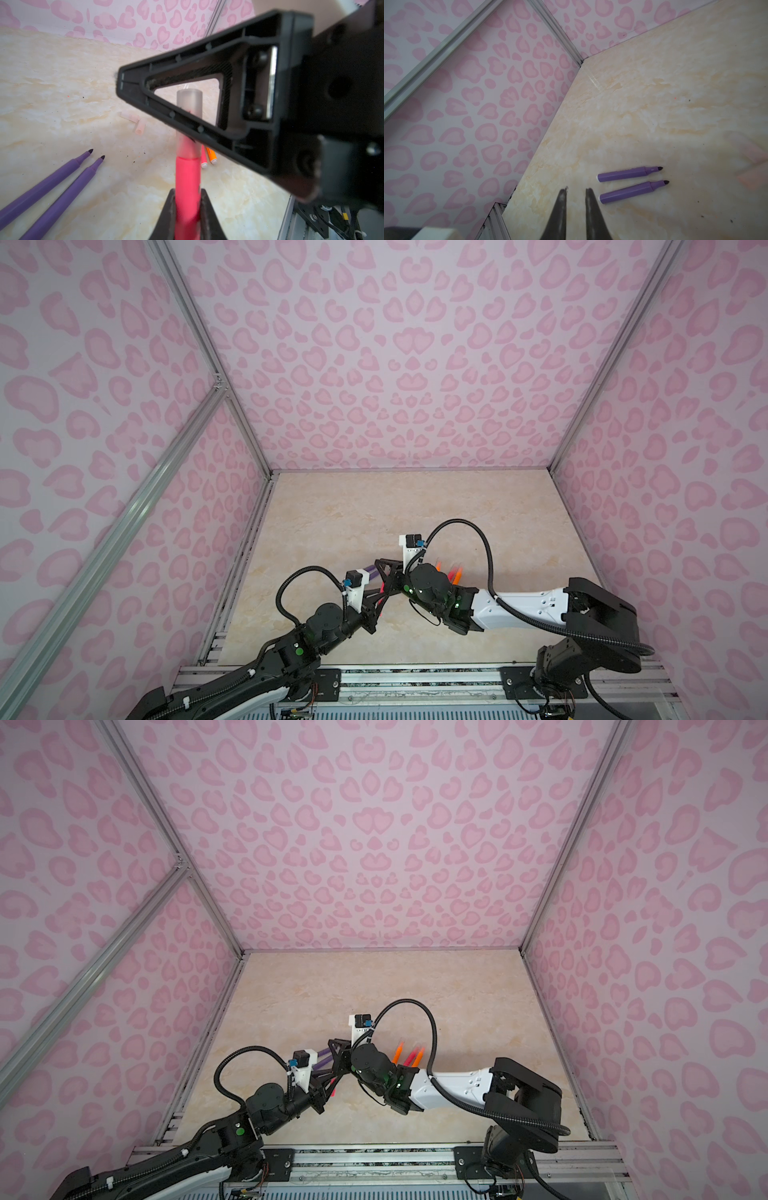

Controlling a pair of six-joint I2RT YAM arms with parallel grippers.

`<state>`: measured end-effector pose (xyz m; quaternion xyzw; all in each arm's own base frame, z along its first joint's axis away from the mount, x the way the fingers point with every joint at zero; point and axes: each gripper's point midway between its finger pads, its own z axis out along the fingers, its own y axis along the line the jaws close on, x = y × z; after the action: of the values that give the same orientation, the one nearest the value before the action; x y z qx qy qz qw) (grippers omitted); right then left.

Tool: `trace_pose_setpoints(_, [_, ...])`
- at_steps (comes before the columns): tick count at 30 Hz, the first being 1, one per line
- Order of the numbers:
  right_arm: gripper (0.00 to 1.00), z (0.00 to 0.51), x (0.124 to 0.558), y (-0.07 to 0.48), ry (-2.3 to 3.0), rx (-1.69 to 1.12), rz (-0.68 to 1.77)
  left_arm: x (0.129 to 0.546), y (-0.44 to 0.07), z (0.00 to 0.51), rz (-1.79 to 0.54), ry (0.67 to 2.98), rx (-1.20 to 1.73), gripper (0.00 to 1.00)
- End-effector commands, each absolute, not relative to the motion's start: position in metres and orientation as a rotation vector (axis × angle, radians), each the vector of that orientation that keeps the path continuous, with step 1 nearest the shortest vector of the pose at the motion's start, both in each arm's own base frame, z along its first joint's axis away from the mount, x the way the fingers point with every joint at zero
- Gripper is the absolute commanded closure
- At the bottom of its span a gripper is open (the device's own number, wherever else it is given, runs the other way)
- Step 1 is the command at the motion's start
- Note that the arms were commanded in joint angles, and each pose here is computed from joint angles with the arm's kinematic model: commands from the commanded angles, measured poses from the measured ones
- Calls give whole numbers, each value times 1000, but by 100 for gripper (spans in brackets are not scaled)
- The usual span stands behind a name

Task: Insert the pens into the pen caps
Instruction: 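Open the right gripper and press the cap further onto the marker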

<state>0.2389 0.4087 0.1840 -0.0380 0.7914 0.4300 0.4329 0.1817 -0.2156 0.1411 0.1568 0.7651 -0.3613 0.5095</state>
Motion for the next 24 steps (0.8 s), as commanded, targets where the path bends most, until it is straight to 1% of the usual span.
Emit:
trace_pose_setpoints(1, [94, 174, 234, 408, 2000, -92, 1065, 192, -211, 156, -841, 1804, 315, 97])
trace_pose_setpoints(4, [100, 168, 229, 408, 2005, -104, 1076, 194, -208, 152, -824, 1812, 292, 97])
trace_pose_setpoints(11, [100, 159, 217, 409, 1988, -112, 1096, 200, -201, 150, -788, 1822, 232, 97])
trace_pose_setpoints(16, [100, 150, 207, 408, 1963, -120, 1109, 207, -189, 144, -716, 1848, 166, 97])
trace_pose_setpoints(24, [100, 132, 190, 419, 1968, -169, 1096, 211, -182, 138, -677, 1858, 127, 97])
